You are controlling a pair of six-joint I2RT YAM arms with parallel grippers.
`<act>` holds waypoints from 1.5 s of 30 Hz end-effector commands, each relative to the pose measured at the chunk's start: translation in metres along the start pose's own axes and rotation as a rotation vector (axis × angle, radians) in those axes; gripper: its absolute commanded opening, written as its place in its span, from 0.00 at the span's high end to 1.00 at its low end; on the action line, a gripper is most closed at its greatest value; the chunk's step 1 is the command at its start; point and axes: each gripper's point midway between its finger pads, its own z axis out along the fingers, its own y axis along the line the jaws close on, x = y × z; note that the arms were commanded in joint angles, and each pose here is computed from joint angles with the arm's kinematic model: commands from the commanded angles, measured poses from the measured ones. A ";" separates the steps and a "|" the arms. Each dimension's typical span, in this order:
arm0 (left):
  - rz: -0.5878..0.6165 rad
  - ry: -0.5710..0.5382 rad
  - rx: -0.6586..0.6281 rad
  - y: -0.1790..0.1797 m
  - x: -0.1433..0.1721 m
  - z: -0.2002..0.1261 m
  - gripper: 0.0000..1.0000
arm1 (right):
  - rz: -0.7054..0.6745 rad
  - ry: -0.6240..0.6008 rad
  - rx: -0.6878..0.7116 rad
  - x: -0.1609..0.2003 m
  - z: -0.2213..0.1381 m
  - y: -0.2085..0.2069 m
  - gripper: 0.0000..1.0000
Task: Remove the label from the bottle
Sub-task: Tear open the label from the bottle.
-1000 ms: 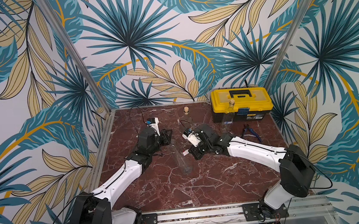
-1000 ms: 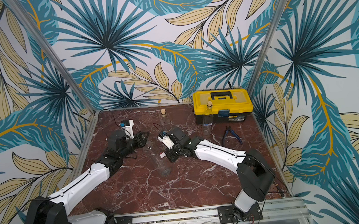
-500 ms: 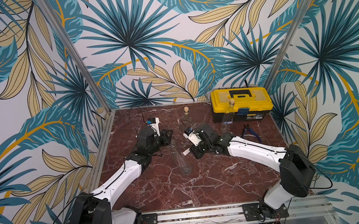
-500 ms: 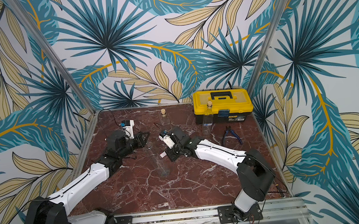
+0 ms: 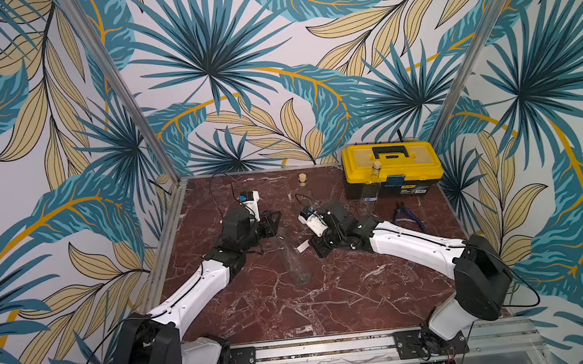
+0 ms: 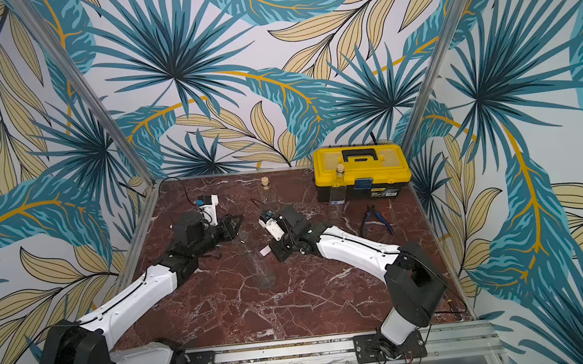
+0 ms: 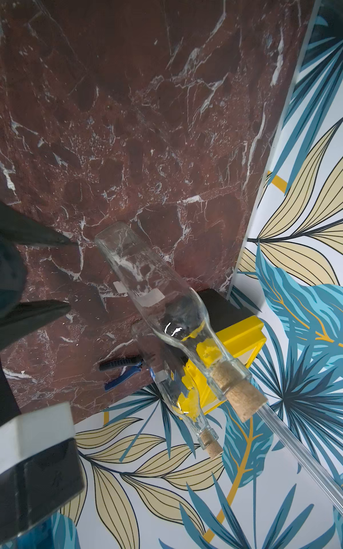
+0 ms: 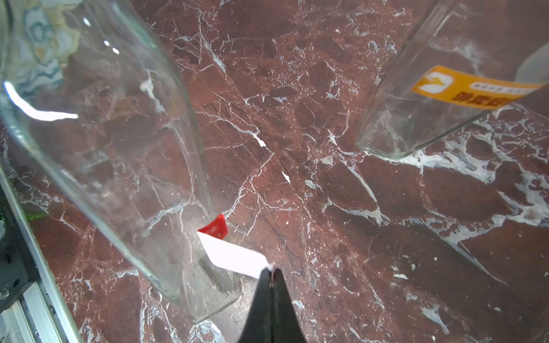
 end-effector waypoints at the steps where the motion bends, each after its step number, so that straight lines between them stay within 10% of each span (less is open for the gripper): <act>1: 0.036 -0.026 0.028 -0.008 -0.009 -0.007 1.00 | 0.020 0.041 0.037 0.015 0.004 -0.010 1.00; 45: 0.067 -0.024 0.085 -0.022 -0.013 -0.013 1.00 | 0.071 0.055 0.130 0.021 0.013 -0.038 1.00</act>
